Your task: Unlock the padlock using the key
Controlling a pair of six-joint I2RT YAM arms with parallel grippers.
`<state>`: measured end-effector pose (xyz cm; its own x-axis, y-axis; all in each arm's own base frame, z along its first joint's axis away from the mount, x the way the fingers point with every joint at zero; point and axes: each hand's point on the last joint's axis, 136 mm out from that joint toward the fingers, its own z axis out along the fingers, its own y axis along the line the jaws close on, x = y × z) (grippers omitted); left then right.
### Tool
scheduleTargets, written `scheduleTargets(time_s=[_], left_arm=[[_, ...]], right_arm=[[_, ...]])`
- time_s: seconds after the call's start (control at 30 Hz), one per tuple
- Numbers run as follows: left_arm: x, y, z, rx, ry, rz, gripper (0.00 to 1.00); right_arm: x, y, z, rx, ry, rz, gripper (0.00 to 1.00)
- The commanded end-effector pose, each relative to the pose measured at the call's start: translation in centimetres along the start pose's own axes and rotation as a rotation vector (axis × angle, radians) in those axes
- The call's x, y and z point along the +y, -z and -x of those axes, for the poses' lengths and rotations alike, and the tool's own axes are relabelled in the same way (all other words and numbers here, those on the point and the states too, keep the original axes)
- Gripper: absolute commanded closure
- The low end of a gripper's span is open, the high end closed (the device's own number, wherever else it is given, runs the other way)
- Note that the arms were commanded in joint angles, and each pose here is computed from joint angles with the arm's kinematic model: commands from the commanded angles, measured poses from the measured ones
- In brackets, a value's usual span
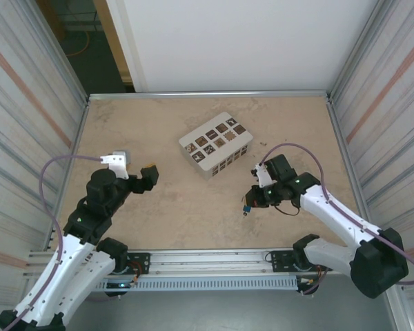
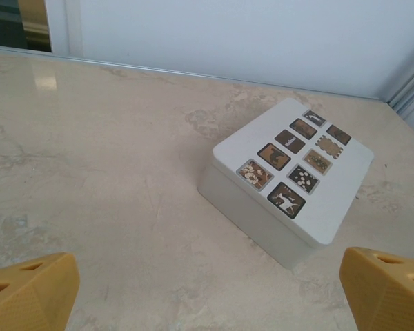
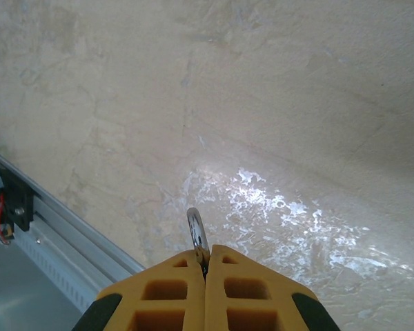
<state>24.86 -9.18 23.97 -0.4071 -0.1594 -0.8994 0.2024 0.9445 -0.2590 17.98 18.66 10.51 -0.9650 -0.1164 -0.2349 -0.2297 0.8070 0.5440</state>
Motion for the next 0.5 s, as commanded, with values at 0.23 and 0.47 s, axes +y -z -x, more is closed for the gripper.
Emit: scheduleTargets(time_s=[0.23, 0.47], left_arm=[[0.7, -0.1, 0.2, -0.018, 0.003, 0.031, 0.02], [0.7, -0.2, -0.1, -0.012, 0.013, 0.032, 0.02]], right_arm=[[1.1, -2.1, -0.1, 0.06, -0.025, 0.071, 1.0], [0.5, -3.7, -0.8, 0.111, -0.04, 0.065, 1.0]])
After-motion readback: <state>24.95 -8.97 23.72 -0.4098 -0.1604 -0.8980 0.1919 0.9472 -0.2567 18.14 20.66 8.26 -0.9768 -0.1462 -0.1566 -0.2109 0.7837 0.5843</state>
